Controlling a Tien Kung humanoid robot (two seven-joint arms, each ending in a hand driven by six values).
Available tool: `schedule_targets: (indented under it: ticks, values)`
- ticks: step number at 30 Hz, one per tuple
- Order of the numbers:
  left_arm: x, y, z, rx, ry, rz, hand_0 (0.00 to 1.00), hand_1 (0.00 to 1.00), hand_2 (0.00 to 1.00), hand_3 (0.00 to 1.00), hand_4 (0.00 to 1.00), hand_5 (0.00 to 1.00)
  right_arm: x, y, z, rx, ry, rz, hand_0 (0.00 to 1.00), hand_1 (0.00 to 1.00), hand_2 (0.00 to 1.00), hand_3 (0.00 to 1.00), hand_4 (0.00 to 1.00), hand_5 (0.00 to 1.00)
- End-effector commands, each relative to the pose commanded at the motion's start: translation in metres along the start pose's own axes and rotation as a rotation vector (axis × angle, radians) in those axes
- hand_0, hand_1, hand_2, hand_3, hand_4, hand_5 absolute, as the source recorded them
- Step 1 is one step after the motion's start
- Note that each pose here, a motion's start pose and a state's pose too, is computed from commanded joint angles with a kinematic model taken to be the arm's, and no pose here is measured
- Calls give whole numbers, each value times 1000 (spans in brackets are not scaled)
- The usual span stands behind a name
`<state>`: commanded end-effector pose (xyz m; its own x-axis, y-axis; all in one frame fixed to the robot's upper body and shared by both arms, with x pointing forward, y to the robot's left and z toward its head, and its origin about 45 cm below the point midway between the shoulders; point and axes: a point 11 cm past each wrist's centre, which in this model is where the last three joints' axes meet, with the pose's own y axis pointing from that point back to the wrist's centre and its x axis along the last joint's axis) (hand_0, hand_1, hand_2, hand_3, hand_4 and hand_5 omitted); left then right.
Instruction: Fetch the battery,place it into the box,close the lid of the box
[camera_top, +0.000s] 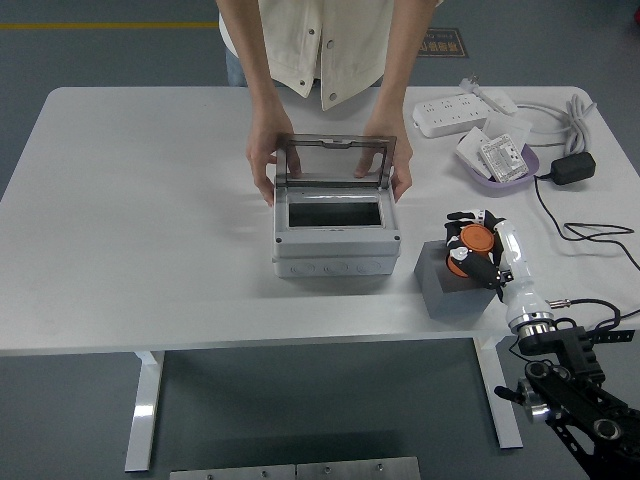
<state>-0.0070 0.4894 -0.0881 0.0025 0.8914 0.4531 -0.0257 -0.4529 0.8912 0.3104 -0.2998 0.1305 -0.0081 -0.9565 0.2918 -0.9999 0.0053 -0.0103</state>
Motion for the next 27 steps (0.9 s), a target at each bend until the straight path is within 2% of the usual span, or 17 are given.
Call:
schedule_targets:
  ticks: [2, 3, 8, 9, 14, 15, 20, 21, 27]
  values:
    - [0, 0, 0, 0, 0, 0, 640, 723, 667, 630, 687, 416, 0, 0, 0, 0, -2, 3, 554, 542, 533, 560, 518, 172]
    - [0, 0, 0, 0, -1, 1, 640, 722, 667, 631, 685, 419, 0, 0, 0, 1, -3, 5, 537, 510, 492, 494, 240, 158]
    - [0, 0, 0, 1, -3, 1, 640, 722, 667, 631, 685, 419, 0, 0, -1, 2, -1, 12, 537, 510, 492, 494, 240, 158]
    - [0, 0, 0, 1, -3, 1, 640, 722, 667, 631, 684, 419, 0, 0, -1, 1, -1, 14, 365, 392, 389, 350, 2, 149]
    - [0, 0, -1, 2, -5, 1, 640, 722, 667, 631, 684, 419, 0, 0, 0, -4, 0, 20, 365, 392, 389, 350, 2, 149]
    - [0, 0, -1, 2, -5, 1, 640, 723, 667, 631, 682, 421, 0, 0, 0, -5, -1, 21, 247, 306, 315, 303, 2, 13]
    - [1, 0, -2, 2, -7, 3, 640, 723, 667, 631, 682, 421, 0, 1, 1, -13, -2, 25, 247, 306, 315, 303, 2, 13]
    - [1, 0, -2, 2, -8, 3, 640, 723, 668, 631, 683, 421, 0, 1, 1, -14, -1, 25, 218, 257, 258, 248, 2, 2]
    - [1, 0, -3, 2, -10, 6, 640, 723, 668, 632, 683, 420, -1, 1, 2, -17, 0, 26, 217, 256, 253, 249, 2, 2]
